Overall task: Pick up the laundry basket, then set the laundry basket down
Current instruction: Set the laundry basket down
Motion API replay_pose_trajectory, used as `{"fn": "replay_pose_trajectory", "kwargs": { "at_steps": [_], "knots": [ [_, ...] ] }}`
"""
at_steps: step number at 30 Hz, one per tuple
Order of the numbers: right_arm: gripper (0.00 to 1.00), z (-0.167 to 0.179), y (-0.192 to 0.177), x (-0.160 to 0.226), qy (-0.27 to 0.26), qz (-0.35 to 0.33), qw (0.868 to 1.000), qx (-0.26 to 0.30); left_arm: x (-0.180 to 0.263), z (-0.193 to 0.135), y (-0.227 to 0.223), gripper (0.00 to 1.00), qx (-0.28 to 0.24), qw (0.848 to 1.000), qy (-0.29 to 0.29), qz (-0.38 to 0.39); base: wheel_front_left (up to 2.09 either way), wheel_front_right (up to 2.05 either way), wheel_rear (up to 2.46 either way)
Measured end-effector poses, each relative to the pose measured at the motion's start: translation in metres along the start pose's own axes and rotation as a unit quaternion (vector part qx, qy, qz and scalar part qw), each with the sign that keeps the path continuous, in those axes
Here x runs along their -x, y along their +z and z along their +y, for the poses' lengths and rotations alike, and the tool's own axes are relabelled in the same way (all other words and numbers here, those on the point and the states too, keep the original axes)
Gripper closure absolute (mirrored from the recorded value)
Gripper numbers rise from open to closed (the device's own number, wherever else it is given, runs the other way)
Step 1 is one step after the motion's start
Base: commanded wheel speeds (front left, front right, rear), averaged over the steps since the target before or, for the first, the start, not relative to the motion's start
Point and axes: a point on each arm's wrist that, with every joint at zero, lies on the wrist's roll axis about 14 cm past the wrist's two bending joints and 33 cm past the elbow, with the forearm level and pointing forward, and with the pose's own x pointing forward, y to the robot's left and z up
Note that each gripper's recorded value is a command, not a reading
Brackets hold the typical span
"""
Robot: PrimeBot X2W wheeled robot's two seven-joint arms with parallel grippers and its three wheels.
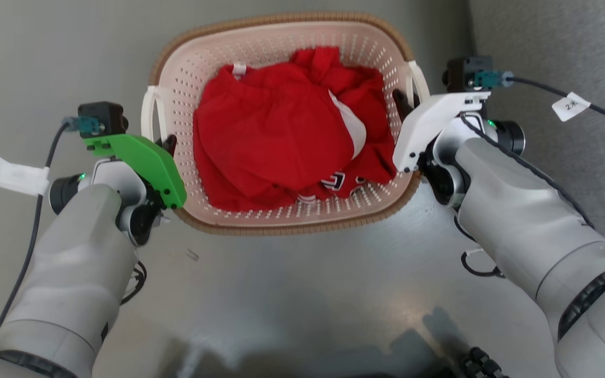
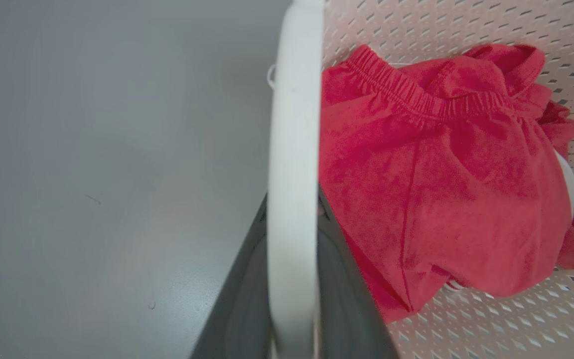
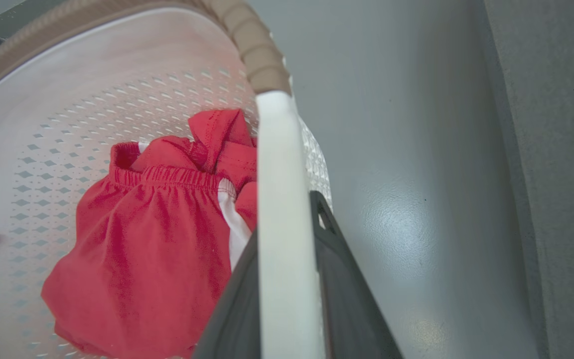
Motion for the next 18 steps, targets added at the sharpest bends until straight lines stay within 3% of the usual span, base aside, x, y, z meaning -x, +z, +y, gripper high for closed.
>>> {"fn": "replay_pose_trajectory", "kwargs": {
  "at_steps": [18],
  "knots": [
    [1.00,-0.011,-0.015,-0.047,0.008,-0.001,1.000,-0.011,-0.042,0.026,-0.005,1.00,-0.001,1.000,0.006,0.003,0.00,0.00,0.00]
  ]
}}
